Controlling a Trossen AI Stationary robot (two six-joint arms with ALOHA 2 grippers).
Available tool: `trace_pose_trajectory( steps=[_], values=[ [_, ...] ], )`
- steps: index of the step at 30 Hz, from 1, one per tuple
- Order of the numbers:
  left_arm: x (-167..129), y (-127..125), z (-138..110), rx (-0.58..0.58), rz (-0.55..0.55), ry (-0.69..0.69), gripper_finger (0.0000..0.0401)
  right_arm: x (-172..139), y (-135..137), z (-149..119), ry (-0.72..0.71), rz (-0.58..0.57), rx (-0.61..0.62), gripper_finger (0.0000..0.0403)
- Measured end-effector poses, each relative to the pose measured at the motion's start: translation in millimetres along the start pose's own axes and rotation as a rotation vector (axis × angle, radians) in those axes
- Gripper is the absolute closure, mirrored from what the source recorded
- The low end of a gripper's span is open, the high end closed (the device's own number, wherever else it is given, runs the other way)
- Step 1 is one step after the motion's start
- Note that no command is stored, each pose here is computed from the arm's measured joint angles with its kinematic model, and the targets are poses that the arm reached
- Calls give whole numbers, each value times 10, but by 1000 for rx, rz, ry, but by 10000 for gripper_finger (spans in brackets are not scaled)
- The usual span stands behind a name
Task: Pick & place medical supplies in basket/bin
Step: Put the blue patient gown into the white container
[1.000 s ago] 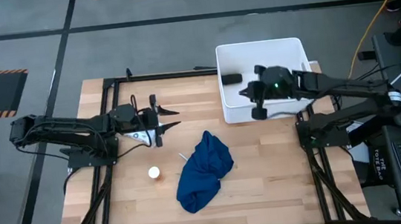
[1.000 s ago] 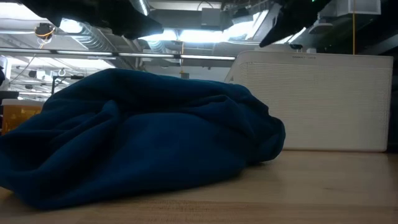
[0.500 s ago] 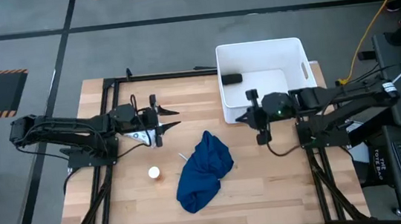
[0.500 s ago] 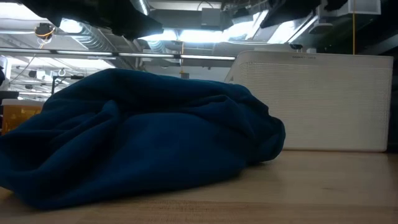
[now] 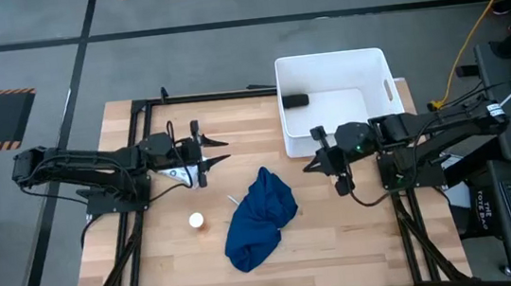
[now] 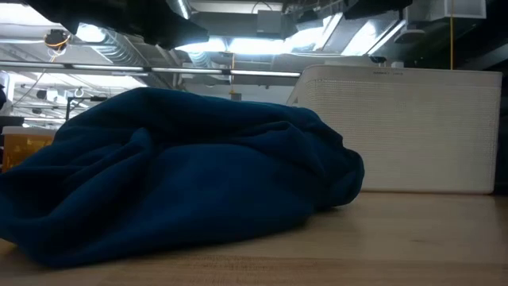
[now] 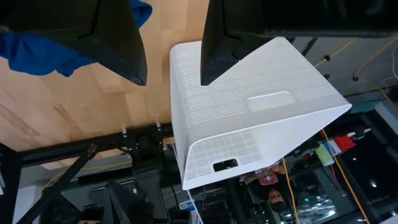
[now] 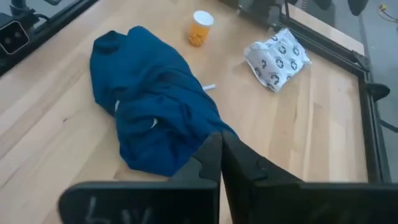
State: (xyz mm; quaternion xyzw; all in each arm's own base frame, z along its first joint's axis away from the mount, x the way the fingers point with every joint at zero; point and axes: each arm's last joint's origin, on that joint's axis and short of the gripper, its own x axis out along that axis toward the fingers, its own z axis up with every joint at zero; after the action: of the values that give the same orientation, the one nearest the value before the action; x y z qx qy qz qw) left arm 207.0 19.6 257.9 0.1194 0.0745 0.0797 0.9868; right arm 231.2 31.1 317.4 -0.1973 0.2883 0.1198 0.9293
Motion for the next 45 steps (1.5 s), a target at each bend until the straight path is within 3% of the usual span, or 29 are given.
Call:
trace_pose_trajectory(
  steps=[4,10,16,24,32,40,45],
  values=[
    [0,0,0,9,0,0,258,0,-4,12,-11,-8,-26,390],
    [0,-8,1,43,-30,-8,258,104,6,1,69,-124,-38,400],
    [-1,-30,6,69,-102,-28,258,437,231,-14,168,-53,-108,390],
    [-1,-26,5,61,-90,-24,258,510,358,98,148,-61,-79,389],
    [0,7,-3,-22,22,7,258,634,587,107,195,-89,-148,299],
    [0,10,-4,-85,34,8,258,740,915,148,215,-203,-259,185],
    [0,9,-6,-107,33,10,258,885,1043,166,192,-232,-266,126]
  ],
)
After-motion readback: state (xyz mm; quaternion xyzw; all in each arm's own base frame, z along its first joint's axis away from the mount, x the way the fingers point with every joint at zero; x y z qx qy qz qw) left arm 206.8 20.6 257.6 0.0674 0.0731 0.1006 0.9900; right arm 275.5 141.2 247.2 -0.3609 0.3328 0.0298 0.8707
